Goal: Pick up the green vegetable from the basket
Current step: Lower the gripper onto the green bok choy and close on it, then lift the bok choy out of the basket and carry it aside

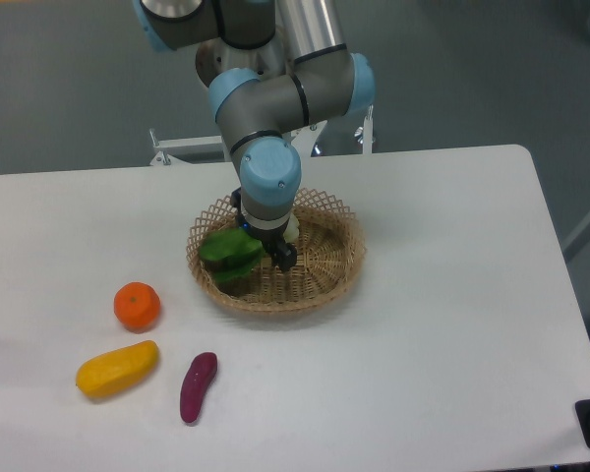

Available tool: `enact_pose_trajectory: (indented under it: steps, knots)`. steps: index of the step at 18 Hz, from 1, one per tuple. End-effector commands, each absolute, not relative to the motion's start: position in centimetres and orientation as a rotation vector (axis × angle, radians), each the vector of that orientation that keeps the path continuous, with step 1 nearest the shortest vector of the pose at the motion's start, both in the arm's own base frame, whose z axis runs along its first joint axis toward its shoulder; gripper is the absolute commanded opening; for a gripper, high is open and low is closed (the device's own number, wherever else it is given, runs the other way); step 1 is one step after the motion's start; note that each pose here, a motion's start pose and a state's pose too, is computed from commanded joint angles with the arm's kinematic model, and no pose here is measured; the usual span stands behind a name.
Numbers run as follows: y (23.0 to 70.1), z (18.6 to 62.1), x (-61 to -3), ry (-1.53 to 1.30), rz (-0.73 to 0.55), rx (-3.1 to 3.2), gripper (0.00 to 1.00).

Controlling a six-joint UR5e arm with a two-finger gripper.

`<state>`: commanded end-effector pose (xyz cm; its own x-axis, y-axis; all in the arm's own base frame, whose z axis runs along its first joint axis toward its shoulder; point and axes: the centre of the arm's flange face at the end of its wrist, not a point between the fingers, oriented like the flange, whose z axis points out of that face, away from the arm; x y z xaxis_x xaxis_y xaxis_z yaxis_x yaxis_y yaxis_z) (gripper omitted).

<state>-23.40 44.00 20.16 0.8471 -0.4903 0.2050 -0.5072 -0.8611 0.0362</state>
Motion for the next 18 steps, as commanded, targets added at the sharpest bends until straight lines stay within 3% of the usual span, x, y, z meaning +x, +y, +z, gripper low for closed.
enact_pose_trajectory:
  steps: [3, 5, 10, 18]
  knots:
    - [44.1, 20.5, -23.5, -0.757, 0.277, 2.948, 0.28]
    - [44.4, 21.0, -23.8, -0.754, 0.260, 2.957, 0.04]
    - [44.9, 22.5, -24.9, -0.744, 0.223, 2.970, 0.01]
    - [45.0, 29.6, -30.8, -0.628, 0.123, 3.050, 0.06]
